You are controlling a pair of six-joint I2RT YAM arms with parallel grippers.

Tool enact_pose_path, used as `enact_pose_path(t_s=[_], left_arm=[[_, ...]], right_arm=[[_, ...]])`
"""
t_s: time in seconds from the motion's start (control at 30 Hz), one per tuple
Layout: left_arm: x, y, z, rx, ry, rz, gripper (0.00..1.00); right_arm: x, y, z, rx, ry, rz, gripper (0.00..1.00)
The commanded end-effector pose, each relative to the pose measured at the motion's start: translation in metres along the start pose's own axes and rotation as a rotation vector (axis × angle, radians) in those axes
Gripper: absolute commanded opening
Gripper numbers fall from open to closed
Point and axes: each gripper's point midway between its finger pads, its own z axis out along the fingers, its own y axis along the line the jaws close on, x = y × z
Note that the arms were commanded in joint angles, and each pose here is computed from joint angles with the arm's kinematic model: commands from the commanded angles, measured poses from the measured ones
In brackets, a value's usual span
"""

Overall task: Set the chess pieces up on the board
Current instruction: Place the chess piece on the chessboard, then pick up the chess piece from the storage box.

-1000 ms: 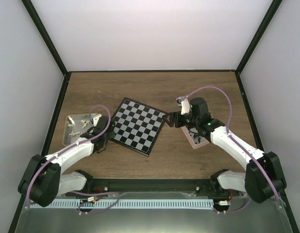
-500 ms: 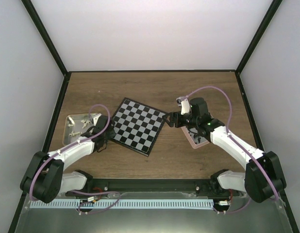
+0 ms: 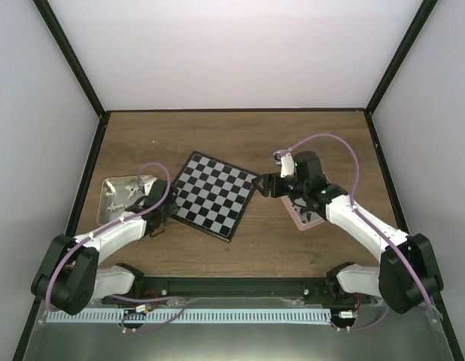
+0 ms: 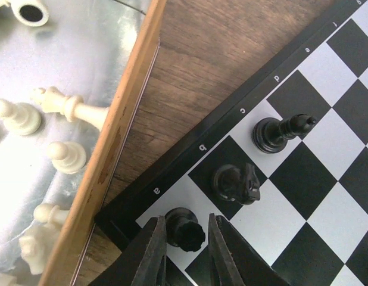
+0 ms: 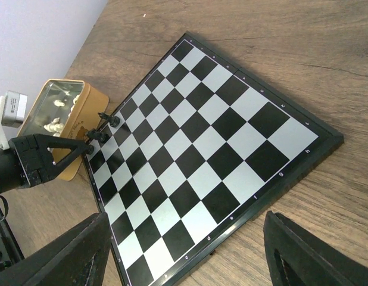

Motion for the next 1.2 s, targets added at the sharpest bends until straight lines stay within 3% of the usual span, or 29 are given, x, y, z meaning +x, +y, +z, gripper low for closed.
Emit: enact_pose_path(t_s=[0.0,0.27,0.43,0.53,0.67,0.8,0.93,1.0,1.07,1.17], left_arm=[[-0.007,0.004,-0.007,-0.017,-0.016,-0.009,0.24],[-0.029,-0.007,-0.031,0.029,-0.069,-0.023,0.34],[-0.057,-0.009,-0.061,0.060,-0.172,-0.058,0.41],[-0.078,-0.029,-0.087,0.186,-0.239,-0.056,0.52],[-0.093,-0.079,-0.124,0.473,-0.292,0.047,0.64],[-0.092,-0.114,-0.152,0.693,-0.308,0.141,0.70],[-0.086,-0.131,-0.159,0.797,-0.293,0.181,0.71],[-0.083,-0.134,-0.158,0.817,-0.276,0.186,0.71],[-0.079,-0.137,-0.156,0.831,-0.258,0.191,0.70],[-0.075,-0.137,-0.152,0.833,-0.238,0.188,0.69]], right_arm=[[-0.013,0.006,-0.001,-0.005,-0.028,-0.004,0.72],[-0.022,0.000,-0.010,0.056,-0.080,0.017,0.71],[-0.030,-0.046,-0.031,0.328,-0.180,0.130,0.71],[-0.027,-0.081,-0.046,0.500,-0.201,0.222,0.65],[-0.009,-0.128,-0.055,0.631,-0.151,0.349,0.60],[0.010,-0.152,-0.053,0.691,-0.101,0.389,0.60],[0.025,-0.169,-0.050,0.739,-0.060,0.412,0.60],[0.030,-0.177,-0.047,0.758,-0.036,0.406,0.53],[0.035,-0.183,-0.042,0.760,-0.005,0.389,0.40],[0.040,-0.191,-0.034,0.770,0.037,0.369,0.34]])
